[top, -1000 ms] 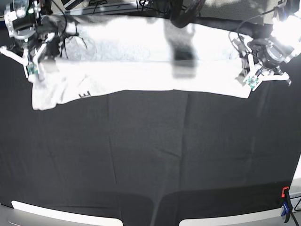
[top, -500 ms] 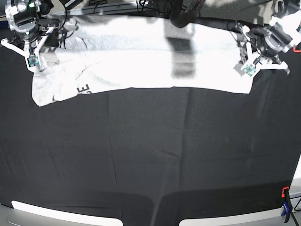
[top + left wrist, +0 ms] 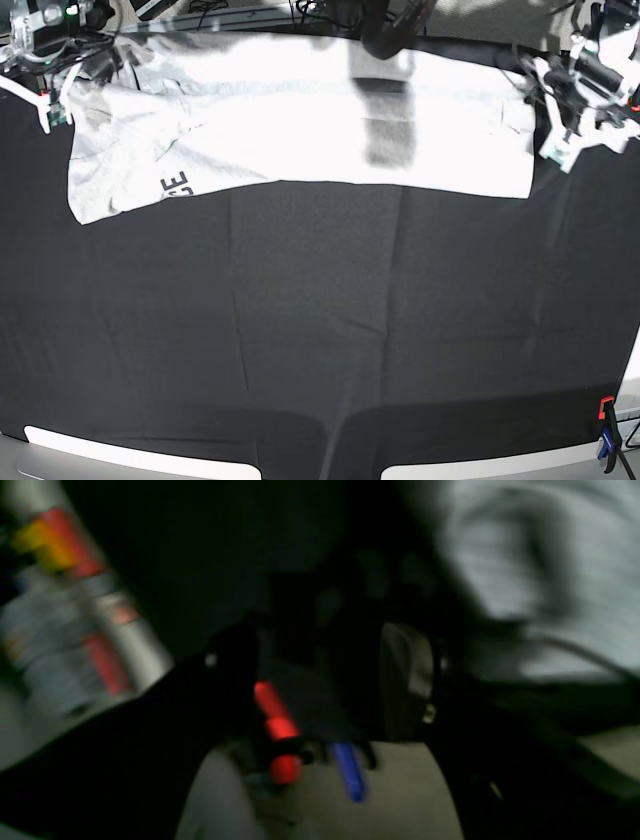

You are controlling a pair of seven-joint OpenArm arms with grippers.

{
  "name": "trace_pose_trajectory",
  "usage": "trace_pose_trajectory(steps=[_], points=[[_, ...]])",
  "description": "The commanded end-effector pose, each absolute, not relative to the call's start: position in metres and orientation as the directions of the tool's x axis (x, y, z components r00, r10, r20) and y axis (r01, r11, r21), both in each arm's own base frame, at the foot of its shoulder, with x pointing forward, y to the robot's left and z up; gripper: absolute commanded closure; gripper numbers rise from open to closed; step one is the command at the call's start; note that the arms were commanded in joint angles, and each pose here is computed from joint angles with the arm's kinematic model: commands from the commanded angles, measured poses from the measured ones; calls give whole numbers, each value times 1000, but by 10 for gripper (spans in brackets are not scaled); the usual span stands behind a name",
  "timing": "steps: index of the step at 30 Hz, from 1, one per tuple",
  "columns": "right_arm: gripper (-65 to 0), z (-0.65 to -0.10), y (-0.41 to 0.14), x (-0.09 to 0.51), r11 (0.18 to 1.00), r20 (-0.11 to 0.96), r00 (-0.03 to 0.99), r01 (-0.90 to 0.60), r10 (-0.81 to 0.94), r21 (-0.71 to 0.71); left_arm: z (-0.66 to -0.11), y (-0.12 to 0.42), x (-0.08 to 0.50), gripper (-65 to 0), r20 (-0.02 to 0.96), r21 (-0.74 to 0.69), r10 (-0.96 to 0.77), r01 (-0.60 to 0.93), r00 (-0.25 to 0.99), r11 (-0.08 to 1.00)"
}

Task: Layout the t-shirt on the table in an organized manner, then fold the t-shirt properly
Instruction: 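Release the hem and move the left gripper to the folded strip's end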

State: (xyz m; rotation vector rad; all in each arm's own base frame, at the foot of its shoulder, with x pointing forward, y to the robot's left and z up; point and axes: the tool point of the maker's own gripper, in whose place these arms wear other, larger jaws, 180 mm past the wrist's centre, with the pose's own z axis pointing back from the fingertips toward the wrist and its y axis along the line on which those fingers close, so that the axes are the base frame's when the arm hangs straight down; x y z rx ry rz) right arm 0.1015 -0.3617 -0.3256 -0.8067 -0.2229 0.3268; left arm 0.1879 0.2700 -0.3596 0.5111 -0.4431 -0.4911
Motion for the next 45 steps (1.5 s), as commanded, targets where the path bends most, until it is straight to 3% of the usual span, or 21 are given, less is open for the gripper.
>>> trace_pose_trajectory(steps=[1, 6, 11, 16, 22, 29, 37, 45], points=[[-278, -309, -367, 110, 603, 100, 918, -167, 383, -780, -338, 275, 203, -357, 334, 615, -553, 267, 764, 741], [-278, -288, -356, 132, 593, 217, 872, -100, 439, -799, -310, 251, 225, -356, 500, 593, -563, 214, 658, 776], [-278, -296, -319, 151, 750, 393, 809, -87, 438, -656, -315, 224, 242, -356, 630, 343, -394, 216, 669, 914], [-278, -314, -292, 150, 845, 431, 803, -159, 411, -510, -307, 244, 261, -356, 677, 168, -252, 189, 691, 968], [-278, -323, -267, 148, 899, 467, 796, -211, 386, -383, -311, 246, 240, -356, 649, -289, -30, 283, 760, 915], [-278, -327, -250, 147, 914, 482, 785, -266, 390, -306, -360, 288, 231, -356, 515, -598, 307, 79, 800, 797], [-278, -323, -241, 149, 916, 503, 769, -288, 395, -280, -391, 287, 215, -356, 363, -745, 397, 7, 843, 667], [-278, -308, -232, 155, 908, 537, 734, -300, 416, -293, -402, 261, 207, -357, 355, -770, 368, 46, 859, 636]])
